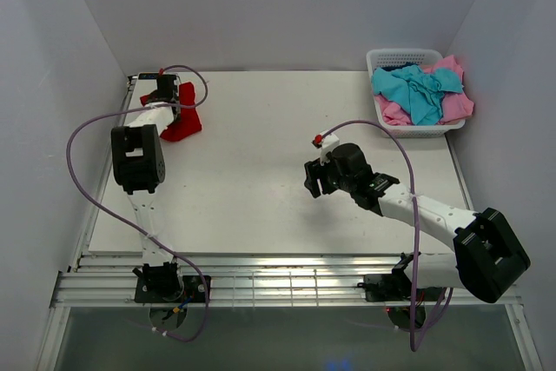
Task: Fold and stack the t-shirts
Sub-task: Neatly place the folded tshirt to the corner
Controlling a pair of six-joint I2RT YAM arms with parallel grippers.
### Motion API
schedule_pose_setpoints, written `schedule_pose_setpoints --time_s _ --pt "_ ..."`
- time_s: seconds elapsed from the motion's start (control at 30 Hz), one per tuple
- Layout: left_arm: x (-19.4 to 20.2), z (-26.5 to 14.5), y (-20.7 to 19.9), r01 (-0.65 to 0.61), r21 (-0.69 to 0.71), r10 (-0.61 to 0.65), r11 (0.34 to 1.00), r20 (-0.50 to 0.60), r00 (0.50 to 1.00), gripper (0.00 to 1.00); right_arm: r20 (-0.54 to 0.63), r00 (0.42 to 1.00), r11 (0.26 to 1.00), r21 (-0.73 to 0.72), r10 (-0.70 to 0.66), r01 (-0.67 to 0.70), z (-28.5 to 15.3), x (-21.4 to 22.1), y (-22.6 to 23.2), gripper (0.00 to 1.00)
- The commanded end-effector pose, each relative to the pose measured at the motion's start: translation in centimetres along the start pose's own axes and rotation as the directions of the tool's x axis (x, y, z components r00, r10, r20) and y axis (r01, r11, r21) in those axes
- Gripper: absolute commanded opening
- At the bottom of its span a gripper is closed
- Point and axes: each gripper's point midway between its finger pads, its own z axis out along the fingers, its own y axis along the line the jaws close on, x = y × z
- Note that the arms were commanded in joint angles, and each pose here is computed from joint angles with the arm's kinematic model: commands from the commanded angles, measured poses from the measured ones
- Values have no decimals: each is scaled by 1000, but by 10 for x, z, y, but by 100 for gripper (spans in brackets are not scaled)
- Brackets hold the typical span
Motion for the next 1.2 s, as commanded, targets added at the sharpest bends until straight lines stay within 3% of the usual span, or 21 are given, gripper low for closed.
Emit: schedule_pose_setpoints --time_s 0.0,0.4,0.53,0.67,0.77,0.83,0.9,0.97,1.07,1.1,1.17 --pt "-14 -10 40 -29 -85 29 996 3 1000 7 48 999 1000 -20 2 -2 -1 -11 5 69" --pt "-33 -9 88 29 -278 -15 960 49 999 9 32 999 1000 -12 5 -4 -5 -3 3 69" --pt "-61 -12 102 70 -342 -30 937 121 992 17 32 999 1000 -7 17 -17 -9 -3 2 69" --pt "-91 -24 132 121 -481 -31 868 190 981 76 36 999 999 -14 29 -29 -14 -4 4 70" --pt "-106 -38 150 155 -557 -26 816 232 972 85 38 999 999 -10 37 -36 -18 -3 4 70" --pt "-109 -56 165 202 -618 -43 759 262 964 98 34 999 999 -6 40 -40 -19 0 3 71" --pt "-114 -74 178 250 -665 -55 704 300 952 98 39 998 999 -5 44 -44 -21 -1 3 70" --pt "-126 -97 180 292 -648 -70 703 346 936 98 45 998 999 -11 49 -48 -24 0 4 71" --pt "-155 -138 143 331 -537 -81 776 435 897 98 73 995 998 -20 65 -64 -28 -7 7 70" --pt "-168 -155 95 293 -457 -57 840 462 885 98 85 994 998 -14 69 -68 -30 -11 6 69" --pt "-175 -174 42 260 -304 -83 916 492 867 98 114 990 996 -1 83 -84 -35 -18 5 67"
